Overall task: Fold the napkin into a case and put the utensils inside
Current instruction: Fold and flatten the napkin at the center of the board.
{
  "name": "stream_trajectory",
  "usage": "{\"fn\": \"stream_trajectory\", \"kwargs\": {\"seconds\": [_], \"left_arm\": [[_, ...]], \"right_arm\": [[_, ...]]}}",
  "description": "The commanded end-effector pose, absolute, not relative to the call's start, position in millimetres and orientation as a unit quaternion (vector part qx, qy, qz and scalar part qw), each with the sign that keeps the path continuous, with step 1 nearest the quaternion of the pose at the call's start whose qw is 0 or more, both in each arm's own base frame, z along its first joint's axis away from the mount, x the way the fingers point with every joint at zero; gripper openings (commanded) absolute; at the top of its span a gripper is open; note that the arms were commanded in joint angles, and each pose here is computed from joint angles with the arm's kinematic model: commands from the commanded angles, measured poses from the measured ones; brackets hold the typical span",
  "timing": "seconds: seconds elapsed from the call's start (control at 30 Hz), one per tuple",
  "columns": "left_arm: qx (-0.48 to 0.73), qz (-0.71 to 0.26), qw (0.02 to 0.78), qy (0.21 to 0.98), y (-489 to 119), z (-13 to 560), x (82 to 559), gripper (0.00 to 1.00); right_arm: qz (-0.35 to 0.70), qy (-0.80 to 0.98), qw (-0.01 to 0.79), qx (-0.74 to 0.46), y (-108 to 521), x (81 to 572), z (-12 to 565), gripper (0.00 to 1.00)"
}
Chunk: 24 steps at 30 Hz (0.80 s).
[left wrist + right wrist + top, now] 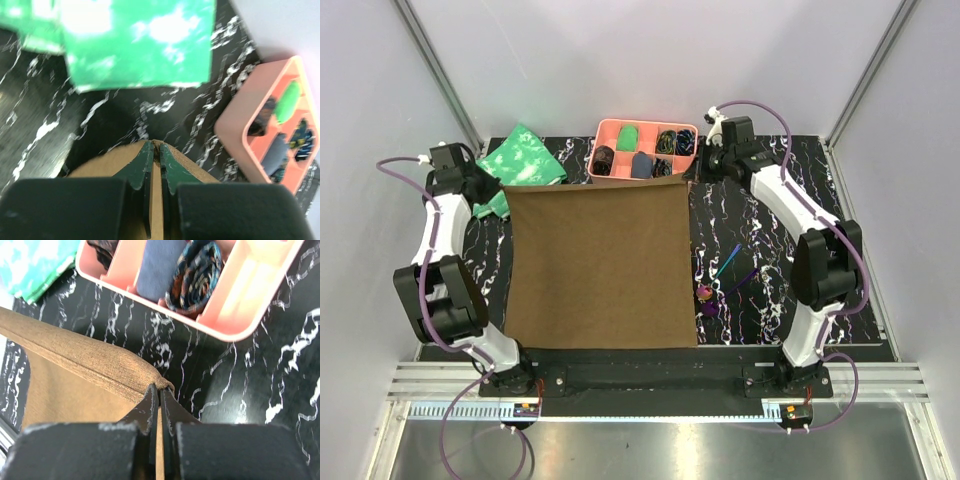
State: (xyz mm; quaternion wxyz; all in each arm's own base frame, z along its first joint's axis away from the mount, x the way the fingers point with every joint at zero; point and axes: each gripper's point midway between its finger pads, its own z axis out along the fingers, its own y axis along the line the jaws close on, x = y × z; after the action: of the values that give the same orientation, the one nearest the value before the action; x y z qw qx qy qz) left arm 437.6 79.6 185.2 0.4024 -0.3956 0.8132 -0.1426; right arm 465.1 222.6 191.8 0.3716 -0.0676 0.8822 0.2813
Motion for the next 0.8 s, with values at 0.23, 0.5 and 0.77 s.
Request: {"fn": "stream_trajectory", "kwargs": {"seconds": [0.23,0.5,0.77], "left_arm": [[-0.377,-0.155,0.437,0.802,90.8,207.3,483.9,0.00],[-0.355,-0.160,0.428,0.816,74.4,201.0,498.0,0.00],[-0.367,-0.118,0.376,0.843,70.7,184.6,440.8,0.00]], "right_arm": [[0.307,0.858,0.404,-0.082,233.0,501.9,211.5,0.00],[0.313,0.855,0.404,-0.085,234.7,508.0,216.4,0.00],[0.336,0.882,0.326,-0.051,230.4,455.1,193.9,0.00]]}}
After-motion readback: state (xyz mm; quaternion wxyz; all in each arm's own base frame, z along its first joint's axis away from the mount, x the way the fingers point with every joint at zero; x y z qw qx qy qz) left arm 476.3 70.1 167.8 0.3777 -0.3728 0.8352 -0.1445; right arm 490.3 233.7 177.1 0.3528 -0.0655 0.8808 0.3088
